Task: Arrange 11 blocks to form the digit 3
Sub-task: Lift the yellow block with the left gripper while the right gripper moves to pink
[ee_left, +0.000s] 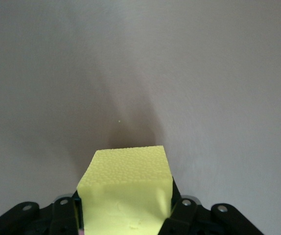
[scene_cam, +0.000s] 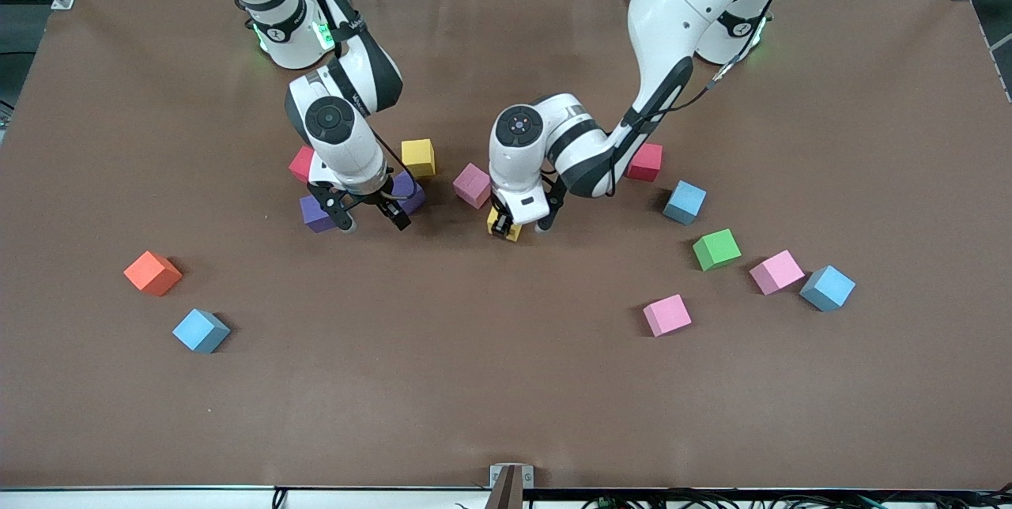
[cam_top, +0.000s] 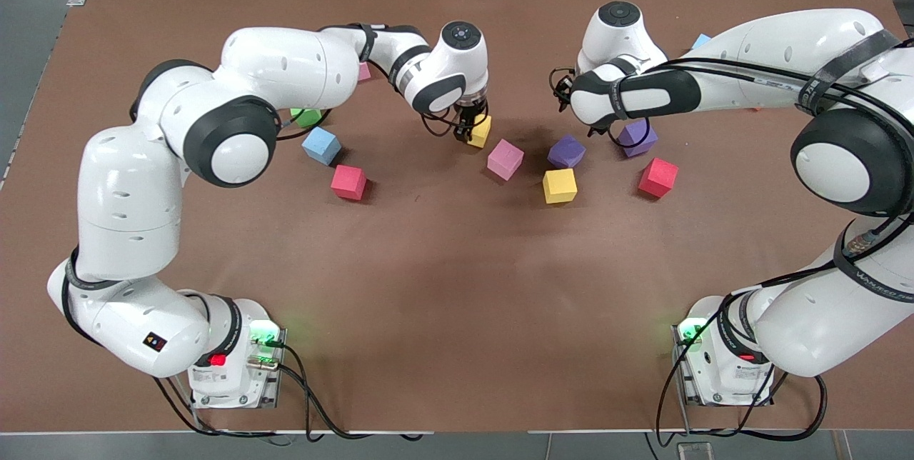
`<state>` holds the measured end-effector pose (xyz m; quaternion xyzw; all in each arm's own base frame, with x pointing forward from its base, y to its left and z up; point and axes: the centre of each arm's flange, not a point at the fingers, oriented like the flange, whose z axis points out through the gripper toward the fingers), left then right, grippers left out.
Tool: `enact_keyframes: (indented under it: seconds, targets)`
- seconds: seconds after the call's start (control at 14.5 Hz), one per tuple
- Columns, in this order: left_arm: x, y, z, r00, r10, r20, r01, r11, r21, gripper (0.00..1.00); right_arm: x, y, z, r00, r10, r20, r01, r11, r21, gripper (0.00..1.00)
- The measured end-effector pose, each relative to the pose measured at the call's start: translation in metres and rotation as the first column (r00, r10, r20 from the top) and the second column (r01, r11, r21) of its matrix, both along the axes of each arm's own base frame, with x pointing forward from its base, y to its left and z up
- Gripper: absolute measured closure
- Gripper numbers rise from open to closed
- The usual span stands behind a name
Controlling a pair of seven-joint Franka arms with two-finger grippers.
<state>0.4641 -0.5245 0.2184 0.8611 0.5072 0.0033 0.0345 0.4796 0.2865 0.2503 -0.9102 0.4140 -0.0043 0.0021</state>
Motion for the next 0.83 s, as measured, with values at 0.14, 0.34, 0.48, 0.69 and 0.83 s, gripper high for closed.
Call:
enact_keyframes:
  seconds: [0.14, 0.34, 0.48, 0.69, 0.83]
  targets:
    - [-0.019, -0.003, 0.026, 0.989, -0.147, -0.025, 0.148, 0.987, 0.055, 0.43, -0.003, 0.012, 0.004, 1.000, 0.013, 0.008, -0.013, 1.000, 0.005, 0.00]
    - [-0.071, 0.000, 0.043, 0.923, -0.379, -0.067, 0.384, 0.917, 0.106, 0.43, -0.009, 0.025, 0.007, 0.999, 0.035, 0.014, -0.035, 0.999, 0.010, 0.00]
    - [-0.112, 0.003, 0.040, 0.864, -0.492, -0.103, 0.502, 0.856, 0.120, 0.43, -0.007, 0.023, 0.007, 0.999, 0.030, 0.016, -0.030, 0.999, 0.009, 0.00]
    - [-0.162, 0.003, 0.033, 0.768, -0.629, -0.122, 0.640, 0.762, 0.102, 0.43, 0.004, 0.006, 0.007, 1.000, -0.005, 0.014, 0.005, 1.000, 0.005, 0.00]
    - [-0.183, 0.006, 0.029, 0.708, -0.699, -0.096, 0.706, 0.705, 0.072, 0.43, 0.011, -0.008, 0.006, 0.999, -0.031, 0.008, 0.031, 1.000, 0.001, 0.00]
